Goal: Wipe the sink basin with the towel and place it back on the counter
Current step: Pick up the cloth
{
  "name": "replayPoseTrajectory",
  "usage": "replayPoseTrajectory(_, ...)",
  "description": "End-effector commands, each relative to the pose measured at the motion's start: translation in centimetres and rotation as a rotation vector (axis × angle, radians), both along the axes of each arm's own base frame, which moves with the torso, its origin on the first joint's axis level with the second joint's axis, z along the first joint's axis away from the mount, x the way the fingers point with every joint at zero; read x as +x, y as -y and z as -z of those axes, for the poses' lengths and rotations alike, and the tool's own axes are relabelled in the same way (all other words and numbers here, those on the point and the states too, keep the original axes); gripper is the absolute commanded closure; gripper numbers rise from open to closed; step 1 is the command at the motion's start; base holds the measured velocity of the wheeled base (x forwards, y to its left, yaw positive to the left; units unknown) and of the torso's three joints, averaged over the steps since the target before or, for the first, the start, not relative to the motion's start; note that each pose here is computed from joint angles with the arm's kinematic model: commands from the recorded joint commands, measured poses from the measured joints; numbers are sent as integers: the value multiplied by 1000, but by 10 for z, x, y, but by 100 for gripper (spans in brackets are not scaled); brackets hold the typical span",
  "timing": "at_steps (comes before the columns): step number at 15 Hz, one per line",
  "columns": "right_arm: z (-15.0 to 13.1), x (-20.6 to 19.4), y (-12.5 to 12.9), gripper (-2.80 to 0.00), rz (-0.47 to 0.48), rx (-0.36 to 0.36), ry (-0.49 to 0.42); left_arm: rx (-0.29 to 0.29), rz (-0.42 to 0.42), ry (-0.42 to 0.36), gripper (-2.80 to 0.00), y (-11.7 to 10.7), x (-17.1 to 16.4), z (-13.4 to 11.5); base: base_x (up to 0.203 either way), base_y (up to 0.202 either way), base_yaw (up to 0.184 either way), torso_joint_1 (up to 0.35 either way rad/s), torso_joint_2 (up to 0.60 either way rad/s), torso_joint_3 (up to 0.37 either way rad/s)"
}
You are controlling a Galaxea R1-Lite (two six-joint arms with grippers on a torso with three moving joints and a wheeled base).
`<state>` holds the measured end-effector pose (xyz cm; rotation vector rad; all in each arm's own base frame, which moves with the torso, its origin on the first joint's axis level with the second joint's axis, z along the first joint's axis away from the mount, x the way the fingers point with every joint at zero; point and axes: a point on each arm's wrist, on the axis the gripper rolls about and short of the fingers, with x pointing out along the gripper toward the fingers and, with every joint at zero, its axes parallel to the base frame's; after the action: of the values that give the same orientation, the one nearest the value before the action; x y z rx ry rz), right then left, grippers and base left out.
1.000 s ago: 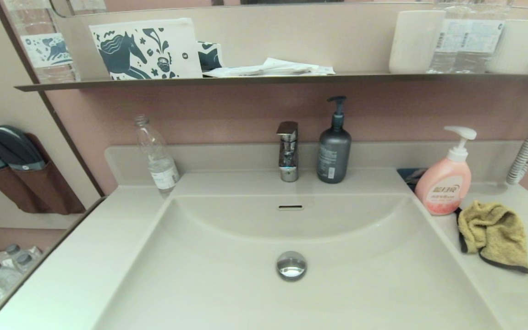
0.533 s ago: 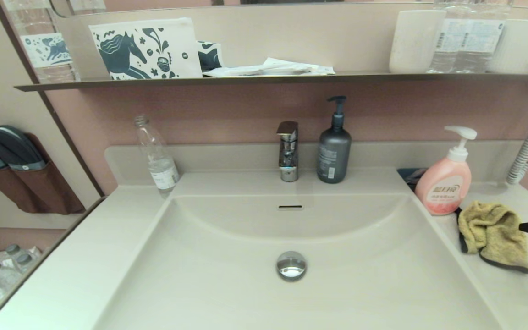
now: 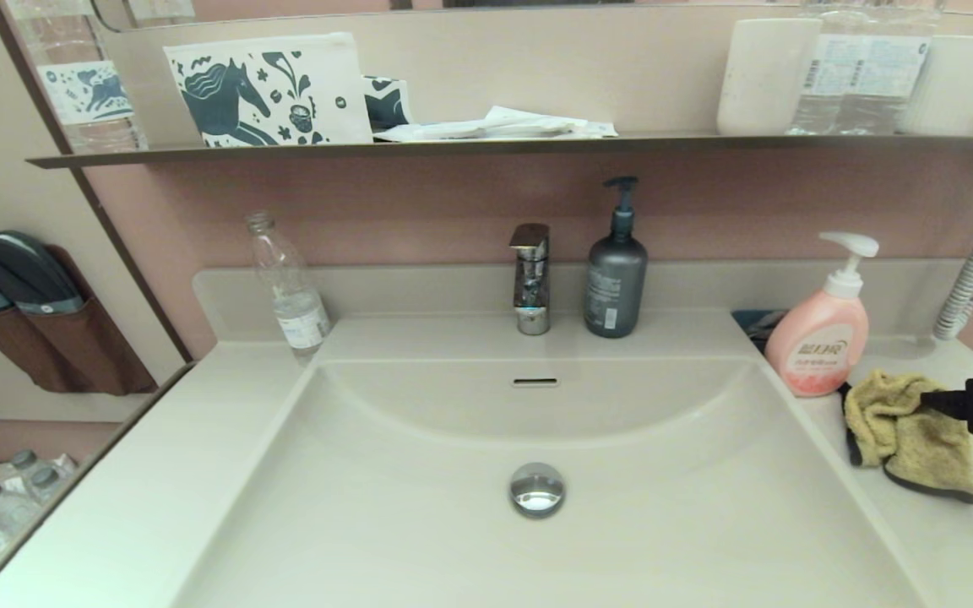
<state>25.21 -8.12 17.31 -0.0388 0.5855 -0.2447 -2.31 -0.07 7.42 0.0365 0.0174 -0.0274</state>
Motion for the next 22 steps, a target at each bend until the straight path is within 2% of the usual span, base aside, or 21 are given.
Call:
replayPoseTrajectory(1, 11, 14, 3, -280, -11, 10, -33, 0, 1, -2, 0, 0, 0, 0, 0, 0, 0, 0, 0, 0)
replayPoseTrajectory(6, 24, 33, -7, -280, -91, 13, -73, 0, 1, -2, 0, 0, 0, 0, 0, 0, 0, 0, 0, 0)
replayPoseTrajectory(13, 45, 51, -5, -280, -94, 4, -61, 0, 1, -2, 0, 0, 0, 0, 0, 0, 0, 0, 0, 0)
replayPoseTrajectory(14, 46, 51, -5, -130, -95, 5, -63, 0, 1, -2, 0, 0, 0, 0, 0, 0, 0, 0, 0, 0)
replayPoseTrajectory(15, 48, 49, -6, 0, -97, 6, -71, 0, 1, -2, 0, 0, 0, 0, 0, 0, 0, 0, 0, 0)
replayPoseTrajectory(22, 29, 37, -8, 0, -93, -9, -15, 0, 1, -2, 0, 0, 0, 0, 0, 0, 0, 0, 0, 0)
